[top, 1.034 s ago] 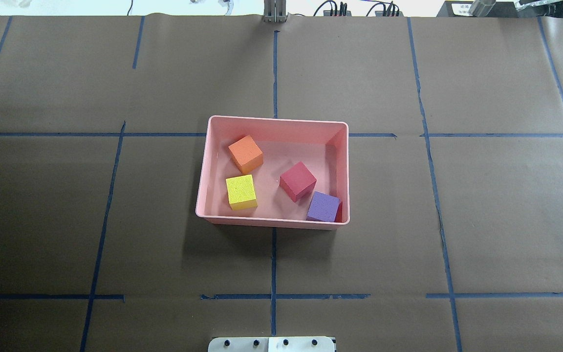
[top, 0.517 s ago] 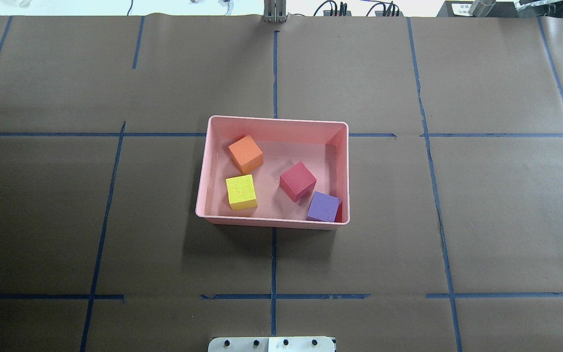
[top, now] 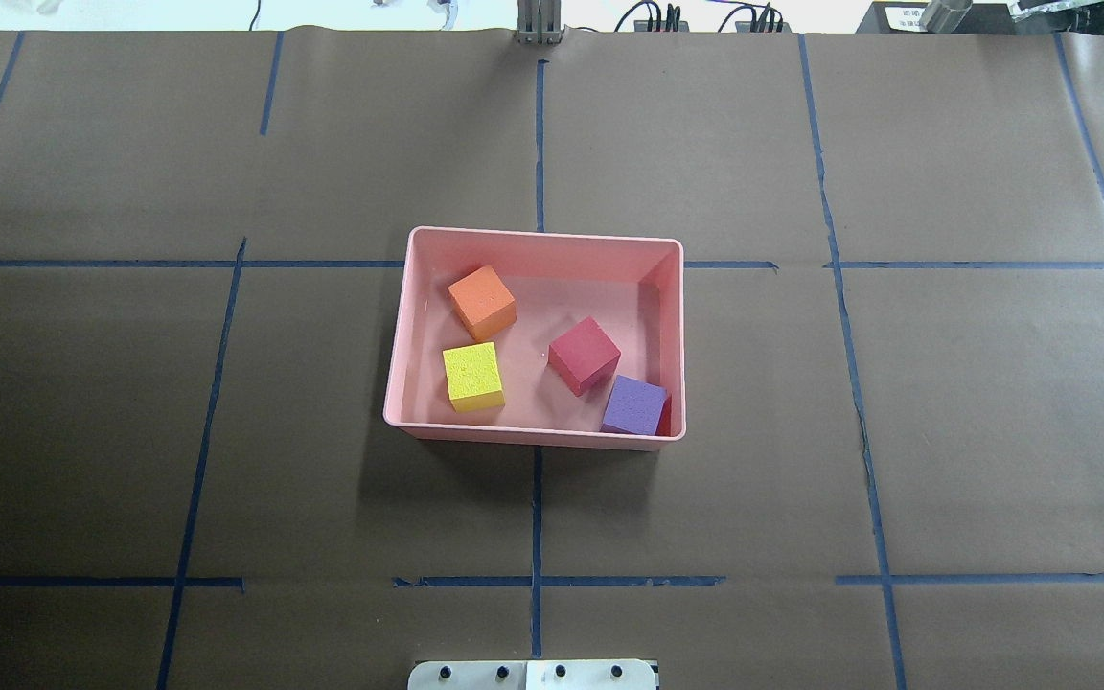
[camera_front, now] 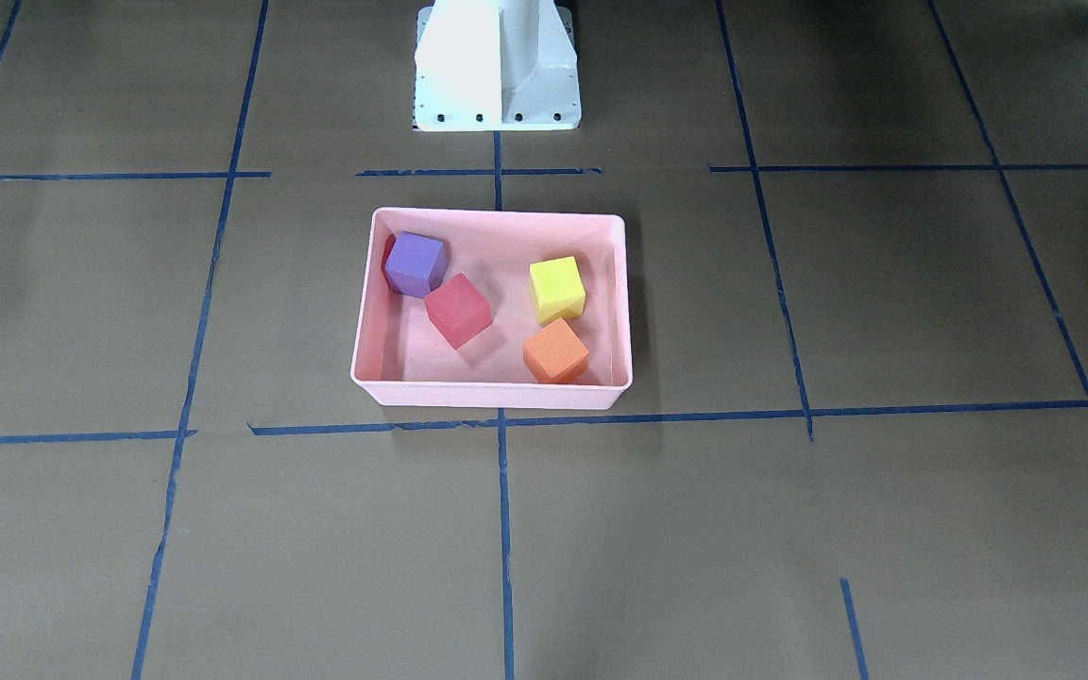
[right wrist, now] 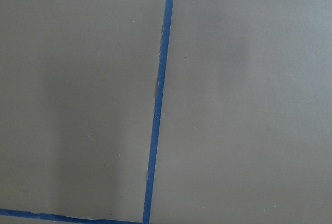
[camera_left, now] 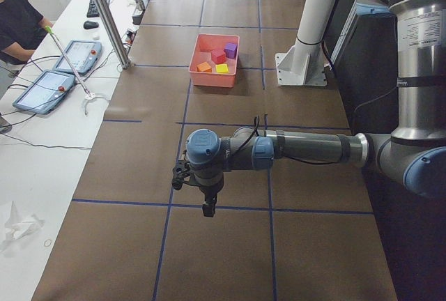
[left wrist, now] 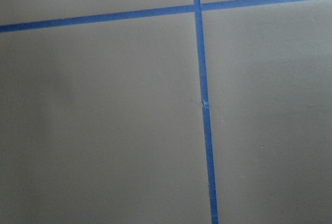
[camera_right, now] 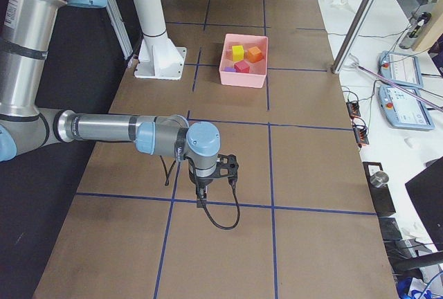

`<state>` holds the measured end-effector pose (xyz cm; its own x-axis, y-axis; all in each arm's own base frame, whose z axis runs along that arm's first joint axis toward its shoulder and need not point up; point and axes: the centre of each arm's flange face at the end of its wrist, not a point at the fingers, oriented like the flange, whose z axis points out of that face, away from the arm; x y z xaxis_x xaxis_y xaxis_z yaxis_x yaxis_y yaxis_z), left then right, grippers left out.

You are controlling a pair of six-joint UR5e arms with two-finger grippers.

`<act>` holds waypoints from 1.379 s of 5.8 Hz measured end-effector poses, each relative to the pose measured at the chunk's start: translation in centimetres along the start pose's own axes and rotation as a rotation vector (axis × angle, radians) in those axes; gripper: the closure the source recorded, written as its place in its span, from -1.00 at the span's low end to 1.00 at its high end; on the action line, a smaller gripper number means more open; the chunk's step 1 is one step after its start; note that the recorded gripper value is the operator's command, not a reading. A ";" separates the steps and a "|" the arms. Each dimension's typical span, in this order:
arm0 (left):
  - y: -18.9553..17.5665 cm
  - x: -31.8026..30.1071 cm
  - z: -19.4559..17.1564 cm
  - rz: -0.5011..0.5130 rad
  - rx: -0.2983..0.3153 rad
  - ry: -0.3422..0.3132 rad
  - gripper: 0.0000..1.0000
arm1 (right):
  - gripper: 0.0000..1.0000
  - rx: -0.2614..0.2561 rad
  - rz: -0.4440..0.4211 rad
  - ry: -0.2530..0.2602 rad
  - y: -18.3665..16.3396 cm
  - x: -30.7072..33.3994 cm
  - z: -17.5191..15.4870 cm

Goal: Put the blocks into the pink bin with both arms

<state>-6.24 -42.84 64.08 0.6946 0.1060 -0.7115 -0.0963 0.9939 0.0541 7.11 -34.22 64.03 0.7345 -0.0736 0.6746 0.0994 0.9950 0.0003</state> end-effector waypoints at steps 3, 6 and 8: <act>-0.1 0.7 -0.1 -0.001 0.009 0.058 -1.00 | -1.00 0.010 0.045 -0.001 -0.2 0.2 -0.3; -0.1 0.8 -0.2 -0.003 0.006 0.058 -1.00 | -1.00 0.100 0.058 0.004 -1.1 1.5 0.9; 0.2 0.3 0.3 -0.015 -0.005 0.060 -1.00 | -1.00 0.129 0.097 -0.002 -1.3 1.5 0.8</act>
<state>-5.80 -42.60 64.08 0.6522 0.0894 -0.7528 -0.0903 0.9951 0.0399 7.55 -35.53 65.61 0.7351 0.0234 0.6776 -0.0590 0.9978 0.0296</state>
